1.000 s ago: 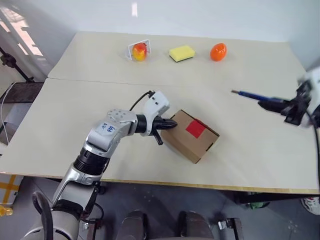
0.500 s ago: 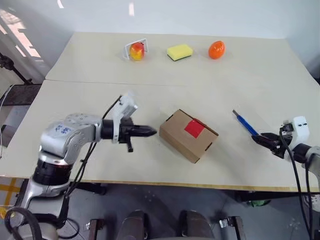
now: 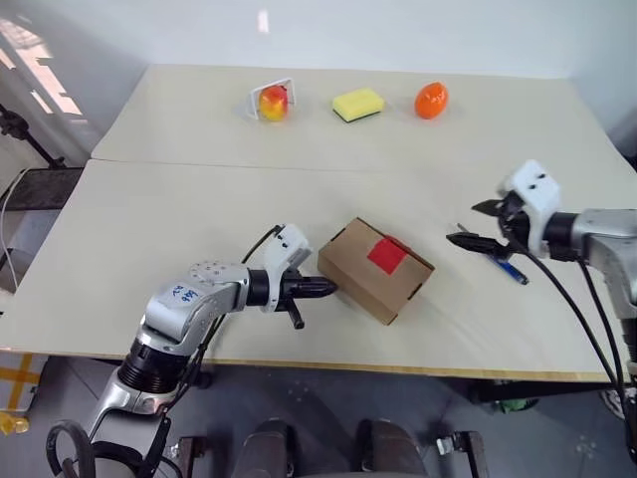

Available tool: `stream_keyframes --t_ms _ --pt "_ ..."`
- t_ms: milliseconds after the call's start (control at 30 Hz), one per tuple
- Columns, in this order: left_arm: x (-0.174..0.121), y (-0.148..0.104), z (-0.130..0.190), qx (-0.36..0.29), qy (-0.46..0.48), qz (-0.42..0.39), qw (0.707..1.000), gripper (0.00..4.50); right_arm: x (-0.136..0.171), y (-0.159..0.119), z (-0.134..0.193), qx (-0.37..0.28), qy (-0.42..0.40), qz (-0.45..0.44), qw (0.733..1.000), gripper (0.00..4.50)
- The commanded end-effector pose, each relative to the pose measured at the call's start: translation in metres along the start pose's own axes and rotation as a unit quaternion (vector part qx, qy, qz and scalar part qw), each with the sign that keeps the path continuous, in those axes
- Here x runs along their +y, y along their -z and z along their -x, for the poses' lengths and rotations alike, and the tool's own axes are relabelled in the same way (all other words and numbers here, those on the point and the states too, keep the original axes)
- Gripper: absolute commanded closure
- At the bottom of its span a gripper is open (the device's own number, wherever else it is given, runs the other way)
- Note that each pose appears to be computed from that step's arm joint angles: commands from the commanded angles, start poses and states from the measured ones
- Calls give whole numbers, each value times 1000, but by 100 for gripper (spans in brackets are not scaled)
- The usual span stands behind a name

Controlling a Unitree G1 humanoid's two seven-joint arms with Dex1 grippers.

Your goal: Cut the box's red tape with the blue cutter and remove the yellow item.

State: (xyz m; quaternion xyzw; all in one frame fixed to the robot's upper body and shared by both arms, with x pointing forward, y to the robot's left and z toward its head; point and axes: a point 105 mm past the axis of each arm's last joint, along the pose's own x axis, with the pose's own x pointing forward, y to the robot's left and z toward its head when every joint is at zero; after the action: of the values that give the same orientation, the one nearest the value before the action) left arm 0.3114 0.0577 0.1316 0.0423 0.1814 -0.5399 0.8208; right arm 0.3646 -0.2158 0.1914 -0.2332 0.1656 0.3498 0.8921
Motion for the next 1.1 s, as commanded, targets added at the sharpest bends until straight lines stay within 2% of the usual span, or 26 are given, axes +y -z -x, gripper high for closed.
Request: stream_keyframes --t_ms 33,133,267,367,500,967,1100 --pt "-1 -10 -4 -19 -3 -28 999 450 -2 -11 -9 4 -4 38 999 200" --pt "6 -11 -7 -32 -23 -28 999 450 12 -11 -31 15 -50 60 997 309" --pt "14 -17 -8 -52 -47 -28 997 450 35 -20 -34 7 -114 71 991 448" --pt "18 -22 -9 -59 -56 -35 996 450 59 -22 -30 8 -171 79 982 448" --pt "21 -26 -8 -62 -59 -42 995 450 74 -31 -30 -7 -185 77 980 448" --pt "27 -32 3 -47 -60 -61 995 450 104 -21 -27 7 -194 60 979 448" --pt "21 -28 9 -35 -48 -58 997 450 110 -21 -28 8 -194 63 979 448"
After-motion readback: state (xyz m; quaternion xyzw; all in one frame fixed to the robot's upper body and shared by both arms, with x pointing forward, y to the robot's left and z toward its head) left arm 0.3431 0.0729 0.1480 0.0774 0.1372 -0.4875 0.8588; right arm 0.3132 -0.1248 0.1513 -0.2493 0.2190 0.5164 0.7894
